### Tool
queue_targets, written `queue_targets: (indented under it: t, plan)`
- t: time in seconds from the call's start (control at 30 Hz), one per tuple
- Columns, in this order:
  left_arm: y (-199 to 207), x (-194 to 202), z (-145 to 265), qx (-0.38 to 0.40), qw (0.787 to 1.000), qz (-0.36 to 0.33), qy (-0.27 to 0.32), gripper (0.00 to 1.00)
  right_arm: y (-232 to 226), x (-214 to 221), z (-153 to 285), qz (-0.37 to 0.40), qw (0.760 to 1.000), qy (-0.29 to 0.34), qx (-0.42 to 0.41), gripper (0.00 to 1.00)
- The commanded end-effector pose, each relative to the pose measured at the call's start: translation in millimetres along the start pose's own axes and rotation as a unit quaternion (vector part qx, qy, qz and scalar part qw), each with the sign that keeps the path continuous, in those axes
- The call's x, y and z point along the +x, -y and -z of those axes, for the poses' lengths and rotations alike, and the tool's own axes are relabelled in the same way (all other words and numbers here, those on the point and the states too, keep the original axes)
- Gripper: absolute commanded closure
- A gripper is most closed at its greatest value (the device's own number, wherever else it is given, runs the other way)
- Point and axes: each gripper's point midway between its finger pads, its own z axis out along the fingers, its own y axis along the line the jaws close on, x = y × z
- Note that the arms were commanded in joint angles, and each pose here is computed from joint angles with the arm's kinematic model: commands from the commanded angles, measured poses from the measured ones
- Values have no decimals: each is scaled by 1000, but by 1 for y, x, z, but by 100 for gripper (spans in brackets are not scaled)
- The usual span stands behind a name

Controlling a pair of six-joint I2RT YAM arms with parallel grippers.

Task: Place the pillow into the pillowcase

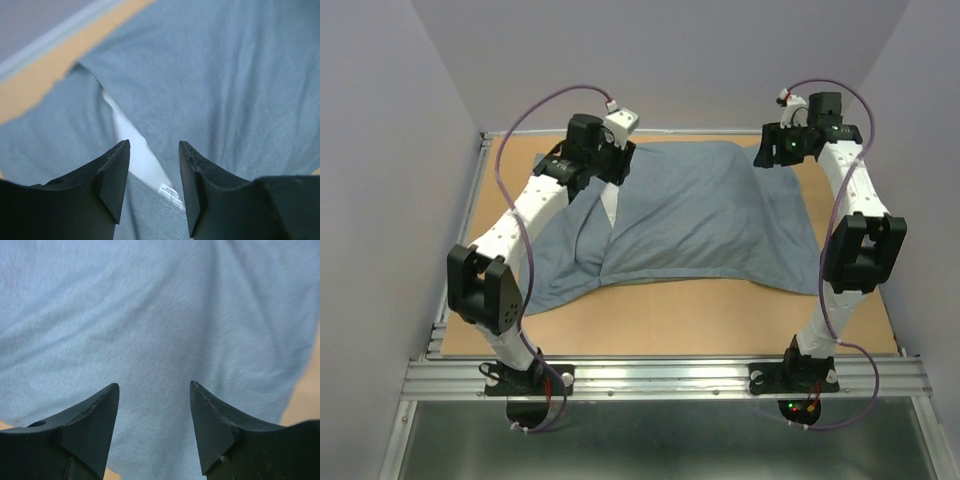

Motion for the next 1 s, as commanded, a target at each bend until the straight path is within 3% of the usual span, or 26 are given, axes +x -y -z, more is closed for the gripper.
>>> queue_targets:
  t: [0.0,0.07,0.1,0.33,0.63,0.87,0.97]
  plan:
    - [4,92,-30,-36,990,48,-131,46,-27,26,-15,-3,999,-35,-35,31]
    - [-1,102,-32,-63,986,46,-145,48,-38,39,-22,-4,997,-53,-47,27]
    - [-5,112,-35,-82,982,46,-161,53,-47,44,-27,0,997,-60,-55,26]
    - [-38,135,-41,-179,962,53,-200,55,-72,89,-58,13,990,-127,-61,25]
    - [-51,122,-29,-211,959,55,-182,54,-73,110,-59,27,987,-153,-45,25]
    - [-55,152,-42,-206,951,59,-224,54,-74,110,-60,24,987,-153,-47,25]
    - [-56,158,-51,-188,952,65,-233,74,-73,111,-60,25,987,-154,-47,25]
